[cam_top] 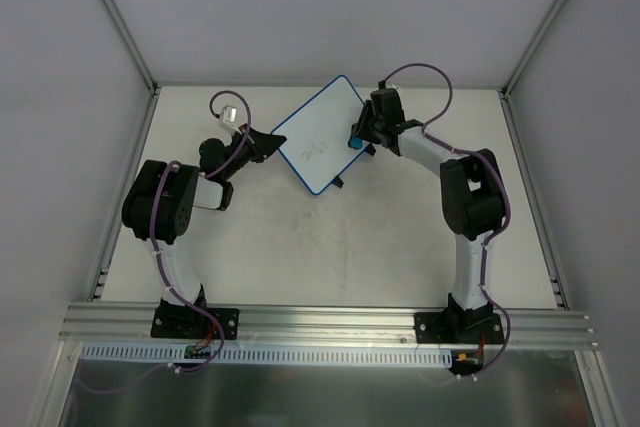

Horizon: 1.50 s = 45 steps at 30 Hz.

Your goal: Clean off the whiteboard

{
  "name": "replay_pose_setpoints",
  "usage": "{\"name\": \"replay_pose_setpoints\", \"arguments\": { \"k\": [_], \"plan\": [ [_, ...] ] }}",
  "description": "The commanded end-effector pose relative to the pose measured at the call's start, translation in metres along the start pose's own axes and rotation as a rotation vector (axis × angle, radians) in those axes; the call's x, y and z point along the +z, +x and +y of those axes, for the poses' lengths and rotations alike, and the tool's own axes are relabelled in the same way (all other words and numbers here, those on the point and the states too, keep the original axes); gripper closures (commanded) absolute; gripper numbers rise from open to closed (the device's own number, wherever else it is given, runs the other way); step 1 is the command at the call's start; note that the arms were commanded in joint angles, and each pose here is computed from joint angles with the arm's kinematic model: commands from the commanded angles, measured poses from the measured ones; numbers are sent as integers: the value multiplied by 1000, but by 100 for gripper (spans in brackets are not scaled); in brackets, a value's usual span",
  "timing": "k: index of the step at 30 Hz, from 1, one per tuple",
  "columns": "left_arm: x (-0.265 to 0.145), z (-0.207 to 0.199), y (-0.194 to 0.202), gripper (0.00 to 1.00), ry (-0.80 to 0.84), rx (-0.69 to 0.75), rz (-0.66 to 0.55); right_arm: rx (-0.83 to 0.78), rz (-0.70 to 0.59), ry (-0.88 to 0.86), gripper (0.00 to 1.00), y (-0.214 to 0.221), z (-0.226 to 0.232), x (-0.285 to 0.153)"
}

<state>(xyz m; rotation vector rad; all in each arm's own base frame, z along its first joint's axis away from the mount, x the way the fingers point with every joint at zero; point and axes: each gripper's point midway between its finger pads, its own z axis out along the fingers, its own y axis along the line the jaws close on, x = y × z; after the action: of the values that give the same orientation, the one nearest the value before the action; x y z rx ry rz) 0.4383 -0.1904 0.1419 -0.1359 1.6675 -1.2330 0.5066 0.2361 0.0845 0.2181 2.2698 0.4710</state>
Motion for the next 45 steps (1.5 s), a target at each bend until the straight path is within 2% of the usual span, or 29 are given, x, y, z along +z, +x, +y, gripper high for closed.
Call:
{"name": "replay_pose_setpoints", "arguments": {
  "k": [1, 5, 13, 24, 31, 39, 42, 45],
  "plan": [
    [-2, -54, -3, 100, 258, 212, -26, -106, 58, -20, 100, 21, 20, -1],
    [-2, -56, -4, 100, 263, 214, -26, -250, 36, -115, 100, 23, 63, -11],
    [-2, -57, -4, 100, 266, 214, -25, -382, 31, -320, 100, 36, 117, -26],
    [-3, -58, -4, 100, 268, 216, -23, -585, 51, -536, 100, 75, 174, -44],
    [-2, -58, -4, 100, 271, 216, -21, -677, 75, -657, 100, 92, 192, -60],
    [-3, -58, -5, 100, 270, 217, -24, -721, 50, -598, 100, 90, 188, -62],
    [-3, -59, -5, 100, 270, 217, -24, -708, 31, -508, 100, 82, 176, -58],
    [-3, -60, -5, 100, 272, 219, -24, -677, 17, -341, 100, 71, 149, -51]
  ]
}}
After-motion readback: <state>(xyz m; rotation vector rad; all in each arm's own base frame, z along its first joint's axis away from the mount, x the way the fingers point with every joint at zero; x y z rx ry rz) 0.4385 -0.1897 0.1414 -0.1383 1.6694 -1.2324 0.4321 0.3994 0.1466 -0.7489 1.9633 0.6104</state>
